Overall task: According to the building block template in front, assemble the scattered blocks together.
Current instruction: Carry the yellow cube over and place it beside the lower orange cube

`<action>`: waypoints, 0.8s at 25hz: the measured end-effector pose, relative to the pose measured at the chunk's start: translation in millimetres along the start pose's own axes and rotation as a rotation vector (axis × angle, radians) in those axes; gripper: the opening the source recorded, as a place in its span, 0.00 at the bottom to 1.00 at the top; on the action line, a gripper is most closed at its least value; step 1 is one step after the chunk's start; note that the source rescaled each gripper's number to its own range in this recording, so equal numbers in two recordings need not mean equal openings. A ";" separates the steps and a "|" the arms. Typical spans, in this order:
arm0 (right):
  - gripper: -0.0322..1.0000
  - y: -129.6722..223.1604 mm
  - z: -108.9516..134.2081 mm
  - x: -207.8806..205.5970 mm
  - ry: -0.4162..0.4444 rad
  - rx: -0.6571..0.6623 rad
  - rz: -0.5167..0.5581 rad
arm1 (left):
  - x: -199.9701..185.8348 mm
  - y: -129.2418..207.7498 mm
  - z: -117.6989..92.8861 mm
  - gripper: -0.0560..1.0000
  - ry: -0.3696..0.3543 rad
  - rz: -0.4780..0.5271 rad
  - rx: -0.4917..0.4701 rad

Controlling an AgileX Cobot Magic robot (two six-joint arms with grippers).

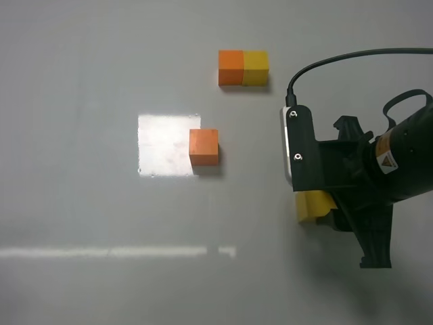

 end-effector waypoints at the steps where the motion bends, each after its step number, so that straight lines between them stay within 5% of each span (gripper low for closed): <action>1: 0.03 -0.6 0.7 0.0 -0.005 0.002 -0.004 | 0.0 0.0 0.0 0.46 0.000 0.000 0.000; 8: 0.03 4.2 2.4 -7.3 -0.026 -0.012 0.016 | 0.0 0.0 0.0 0.46 0.000 0.000 0.000; 16: 0.03 8.1 -38.4 -56.9 0.080 0.045 -0.002 | 0.0 0.0 0.0 0.46 0.000 0.000 0.000; 20: 0.03 -0.6 -57.3 -57.1 0.065 0.062 0.003 | 0.0 0.0 0.0 0.46 0.000 0.000 0.000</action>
Point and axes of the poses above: a point on each arm's last joint axis where the gripper is mounted, x pointing out along that axis toward the gripper, z along the wrist's bending axis when the last joint is at zero, y = z × x, the point moved 7 cm from there along x, pointing out along that axis toward the gripper, and after that the axes turned 9 degrees about -x, right-handed, at the moved point
